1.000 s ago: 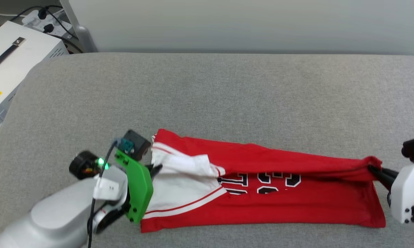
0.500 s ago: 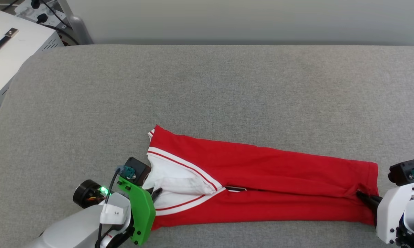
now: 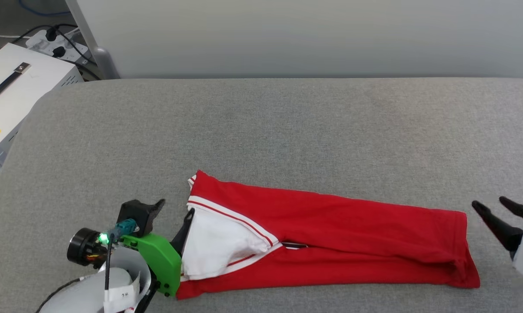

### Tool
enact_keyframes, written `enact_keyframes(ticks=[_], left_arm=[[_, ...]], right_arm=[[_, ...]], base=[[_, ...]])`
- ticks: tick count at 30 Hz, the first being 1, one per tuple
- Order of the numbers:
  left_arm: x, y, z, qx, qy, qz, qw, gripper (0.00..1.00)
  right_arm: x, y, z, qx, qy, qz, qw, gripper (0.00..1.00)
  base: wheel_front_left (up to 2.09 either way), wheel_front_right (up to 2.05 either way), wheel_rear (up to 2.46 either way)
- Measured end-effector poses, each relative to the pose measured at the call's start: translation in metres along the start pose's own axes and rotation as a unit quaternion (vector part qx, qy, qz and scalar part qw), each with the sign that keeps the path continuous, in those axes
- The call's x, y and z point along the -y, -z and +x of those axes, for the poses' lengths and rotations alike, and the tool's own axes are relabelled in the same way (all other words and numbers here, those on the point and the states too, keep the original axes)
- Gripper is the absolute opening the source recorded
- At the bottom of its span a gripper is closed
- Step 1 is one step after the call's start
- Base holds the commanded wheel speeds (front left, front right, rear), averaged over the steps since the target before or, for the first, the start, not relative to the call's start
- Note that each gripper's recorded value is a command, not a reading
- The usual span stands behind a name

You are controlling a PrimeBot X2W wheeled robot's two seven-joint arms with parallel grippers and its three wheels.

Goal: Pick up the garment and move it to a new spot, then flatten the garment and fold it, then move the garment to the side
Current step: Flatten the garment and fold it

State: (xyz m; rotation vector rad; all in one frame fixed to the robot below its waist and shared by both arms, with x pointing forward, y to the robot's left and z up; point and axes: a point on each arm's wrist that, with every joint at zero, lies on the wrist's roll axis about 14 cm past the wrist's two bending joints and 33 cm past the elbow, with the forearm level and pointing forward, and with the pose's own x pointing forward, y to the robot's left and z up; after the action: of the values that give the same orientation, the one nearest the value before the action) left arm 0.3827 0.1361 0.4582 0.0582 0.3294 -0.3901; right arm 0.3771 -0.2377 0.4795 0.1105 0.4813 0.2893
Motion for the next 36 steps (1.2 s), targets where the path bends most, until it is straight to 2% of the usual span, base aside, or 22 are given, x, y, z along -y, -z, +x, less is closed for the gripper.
enact_keyframes(ticks=[2,6,13,23,32,36], left_arm=[[-0.008,-0.011,0.0,0.027,-0.021,0.01,0.999,1.0],[-0.019,-0.017,-0.002,0.047,-0.057,0.009,0.997,1.0],[-0.032,-0.042,-0.005,0.109,-0.116,0.009,0.987,1.0],[-0.049,-0.036,-0.02,0.142,-0.19,-0.005,0.971,1.0],[-0.053,-0.035,-0.031,0.167,-0.226,-0.017,0.96,1.0],[-0.044,-0.04,-0.032,0.183,-0.22,-0.024,0.958,1.0]], right_arm=[[0.011,-0.01,-0.004,0.009,0.013,0.004,1.0,1.0],[0.028,-0.008,-0.007,-0.007,0.032,0.041,0.999,1.0],[0.039,0.042,-0.005,-0.114,0.045,0.105,0.987,1.0],[0.014,0.095,0.02,-0.195,0.024,0.152,0.969,1.0],[-0.012,0.104,0.04,-0.217,-0.011,0.164,0.962,1.0],[-0.019,0.104,0.044,-0.215,-0.019,0.163,0.963,1.0]], base=[[0.0,0.0,0.0],[0.0,0.0,0.0],[0.0,0.0,0.0],[0.0,0.0,0.0],[0.0,0.0,0.0],[0.0,0.0,0.0]])
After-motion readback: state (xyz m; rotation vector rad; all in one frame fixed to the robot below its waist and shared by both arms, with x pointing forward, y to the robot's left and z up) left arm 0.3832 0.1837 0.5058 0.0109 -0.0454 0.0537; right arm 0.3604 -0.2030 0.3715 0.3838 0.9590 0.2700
